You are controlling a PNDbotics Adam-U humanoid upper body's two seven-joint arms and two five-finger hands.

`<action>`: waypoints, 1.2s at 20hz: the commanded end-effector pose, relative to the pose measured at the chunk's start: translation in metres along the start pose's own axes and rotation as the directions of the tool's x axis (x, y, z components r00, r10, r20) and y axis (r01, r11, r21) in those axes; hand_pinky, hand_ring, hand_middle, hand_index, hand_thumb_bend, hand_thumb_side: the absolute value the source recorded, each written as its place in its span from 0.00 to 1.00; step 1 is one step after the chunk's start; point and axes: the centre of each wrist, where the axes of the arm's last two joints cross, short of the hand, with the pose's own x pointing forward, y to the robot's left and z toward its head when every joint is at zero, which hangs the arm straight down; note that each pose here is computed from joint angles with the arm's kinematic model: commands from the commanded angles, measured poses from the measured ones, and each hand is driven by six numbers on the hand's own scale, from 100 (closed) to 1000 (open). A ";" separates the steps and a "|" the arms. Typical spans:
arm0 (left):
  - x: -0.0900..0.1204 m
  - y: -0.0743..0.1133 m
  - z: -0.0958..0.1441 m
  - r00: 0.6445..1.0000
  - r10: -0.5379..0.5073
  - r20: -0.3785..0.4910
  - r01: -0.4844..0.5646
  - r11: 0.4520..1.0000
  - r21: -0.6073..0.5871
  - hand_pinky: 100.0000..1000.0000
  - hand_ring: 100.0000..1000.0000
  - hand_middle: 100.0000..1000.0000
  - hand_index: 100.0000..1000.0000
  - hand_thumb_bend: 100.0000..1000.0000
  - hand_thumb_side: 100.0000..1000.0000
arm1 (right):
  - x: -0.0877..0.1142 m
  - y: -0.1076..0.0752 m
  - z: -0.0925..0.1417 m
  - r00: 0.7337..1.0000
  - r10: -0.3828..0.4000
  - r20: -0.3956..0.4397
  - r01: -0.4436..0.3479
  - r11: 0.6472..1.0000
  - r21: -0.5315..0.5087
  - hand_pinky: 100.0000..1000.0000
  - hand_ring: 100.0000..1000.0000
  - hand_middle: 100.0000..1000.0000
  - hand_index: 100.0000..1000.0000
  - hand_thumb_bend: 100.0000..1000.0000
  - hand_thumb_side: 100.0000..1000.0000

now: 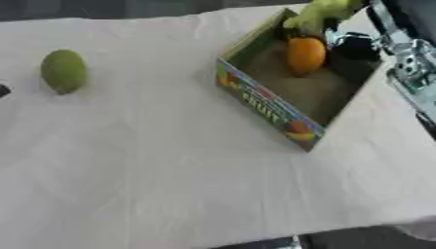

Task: Pick up the objects with one hand, pass them to the other hand, and then place them into the box on the other side of the table.

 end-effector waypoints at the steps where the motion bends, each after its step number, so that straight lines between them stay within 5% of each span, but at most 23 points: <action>1: -0.005 0.018 -0.007 1.000 -0.023 -0.007 0.023 0.998 0.059 0.50 0.60 0.60 0.76 0.95 0.29 | -0.010 -0.012 -0.004 0.996 0.084 -0.011 -0.084 0.996 -0.010 0.90 0.66 0.48 0.59 0.00 0.12; 3: -0.007 0.021 -0.009 0.999 -0.029 -0.019 0.031 0.996 0.079 0.50 0.61 0.60 0.76 0.95 0.29 | -0.015 -0.011 -0.003 0.995 0.102 -0.018 -0.102 0.995 0.001 0.89 0.68 0.51 0.62 0.00 0.14; 6: -0.009 0.025 -0.012 0.998 -0.042 -0.036 0.046 0.994 0.103 0.50 0.61 0.60 0.76 0.96 0.29 | -0.022 -0.009 -0.004 0.993 0.111 -0.033 -0.110 0.993 0.029 0.91 0.80 0.76 0.80 0.00 0.19; 9: -0.011 0.029 -0.016 0.997 -0.057 -0.048 0.063 0.991 0.119 0.51 0.61 0.60 0.76 0.97 0.30 | -0.026 -0.009 -0.005 0.990 0.142 -0.011 -0.140 0.988 0.070 0.92 0.87 0.88 0.90 0.00 0.25; 12: -0.012 0.032 -0.020 0.996 -0.077 -0.053 0.083 0.988 0.129 0.51 0.62 0.60 0.76 0.97 0.29 | -0.028 -0.012 -0.005 0.980 0.201 0.006 -0.201 0.977 0.076 0.94 0.91 0.94 0.95 0.10 0.34; 16: -0.015 0.034 -0.024 0.993 -0.093 -0.075 0.102 0.986 0.132 0.51 0.61 0.60 0.76 0.97 0.30 | -0.030 -0.017 -0.004 0.971 0.240 0.001 -0.239 0.968 0.080 0.95 0.92 0.94 0.96 0.05 0.49; 24: -0.020 0.035 -0.037 0.988 -0.104 -0.112 0.118 0.985 0.126 0.50 0.61 0.60 0.76 0.98 0.30 | -0.003 -0.035 0.003 0.991 0.133 0.019 -0.132 0.990 -0.057 0.95 0.91 0.92 0.95 0.00 0.31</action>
